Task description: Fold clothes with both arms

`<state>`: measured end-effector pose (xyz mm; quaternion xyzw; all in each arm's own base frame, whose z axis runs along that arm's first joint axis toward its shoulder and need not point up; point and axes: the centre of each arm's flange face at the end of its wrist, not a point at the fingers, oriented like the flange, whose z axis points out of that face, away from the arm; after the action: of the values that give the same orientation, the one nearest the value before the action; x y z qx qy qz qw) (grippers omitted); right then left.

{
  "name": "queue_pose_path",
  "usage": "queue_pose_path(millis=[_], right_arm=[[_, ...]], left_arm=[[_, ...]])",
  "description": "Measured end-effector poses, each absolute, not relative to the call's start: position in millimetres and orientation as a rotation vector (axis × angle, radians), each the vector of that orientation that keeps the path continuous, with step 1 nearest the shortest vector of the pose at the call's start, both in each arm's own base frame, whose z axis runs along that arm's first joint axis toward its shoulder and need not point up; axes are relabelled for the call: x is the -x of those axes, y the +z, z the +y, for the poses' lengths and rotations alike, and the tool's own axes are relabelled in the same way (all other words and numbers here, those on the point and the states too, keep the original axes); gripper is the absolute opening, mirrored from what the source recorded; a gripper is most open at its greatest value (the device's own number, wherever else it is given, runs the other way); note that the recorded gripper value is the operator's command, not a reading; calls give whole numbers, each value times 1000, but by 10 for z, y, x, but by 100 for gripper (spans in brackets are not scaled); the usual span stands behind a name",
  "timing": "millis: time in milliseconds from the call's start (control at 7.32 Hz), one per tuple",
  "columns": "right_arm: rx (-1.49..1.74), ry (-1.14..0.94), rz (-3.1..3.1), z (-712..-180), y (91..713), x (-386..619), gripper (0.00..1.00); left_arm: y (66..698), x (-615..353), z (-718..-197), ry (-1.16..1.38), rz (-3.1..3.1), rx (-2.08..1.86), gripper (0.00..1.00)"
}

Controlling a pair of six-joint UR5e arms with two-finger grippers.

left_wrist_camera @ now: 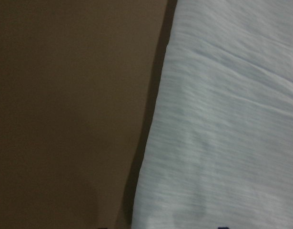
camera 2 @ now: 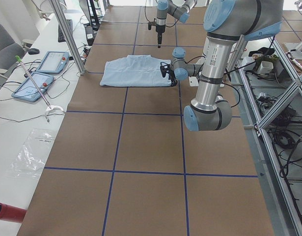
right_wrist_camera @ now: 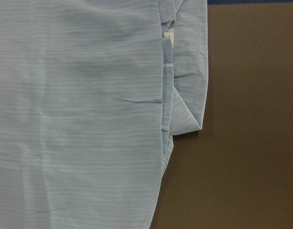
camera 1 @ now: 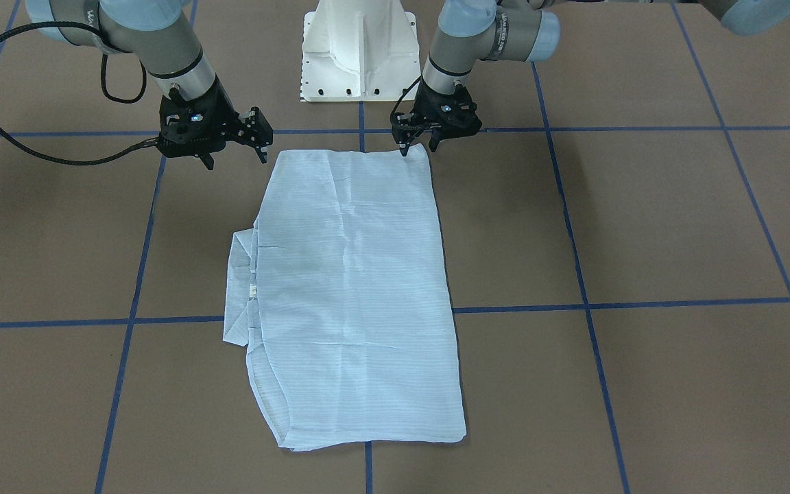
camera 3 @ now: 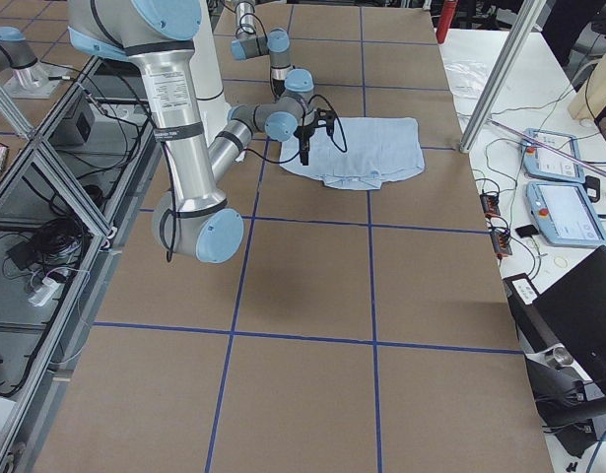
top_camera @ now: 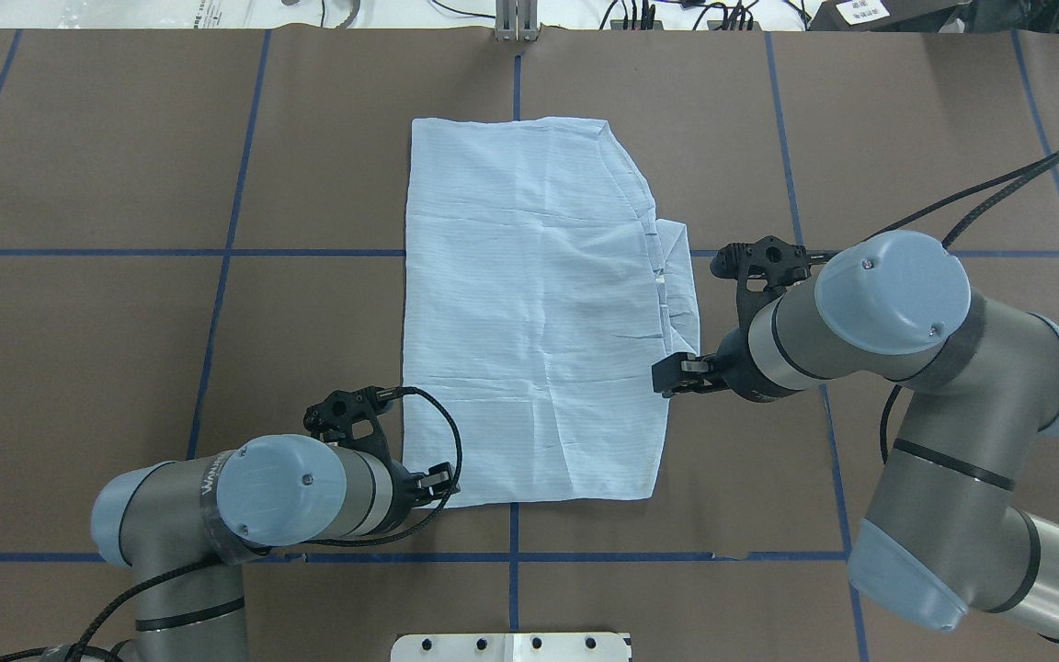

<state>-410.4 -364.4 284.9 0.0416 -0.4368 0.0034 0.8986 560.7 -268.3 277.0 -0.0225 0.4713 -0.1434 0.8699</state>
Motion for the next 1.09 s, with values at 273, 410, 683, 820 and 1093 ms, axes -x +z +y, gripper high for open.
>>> queue_pose_path(millis=[273, 410, 683, 820, 1093], right_arm=[[-86, 7, -903, -3645, 2857, 4105, 100], [-85, 8, -902, -3645, 2864, 4105, 100], [-83, 9, -898, -3642, 2890, 4101, 100], [-82, 9, -897, -3642, 2891, 4100, 100], [-83, 8, -898, -3640, 2888, 4097, 100]], left_arm=[[2789, -5635, -2681, -299, 980, 49, 52], [2803, -5657, -2685, -298, 976, 49, 48], [2807, -5682, -2690, -299, 974, 50, 30], [2803, -5680, -2690, -299, 972, 50, 20], [2762, -5644, -2688, -300, 963, 51, 0]])
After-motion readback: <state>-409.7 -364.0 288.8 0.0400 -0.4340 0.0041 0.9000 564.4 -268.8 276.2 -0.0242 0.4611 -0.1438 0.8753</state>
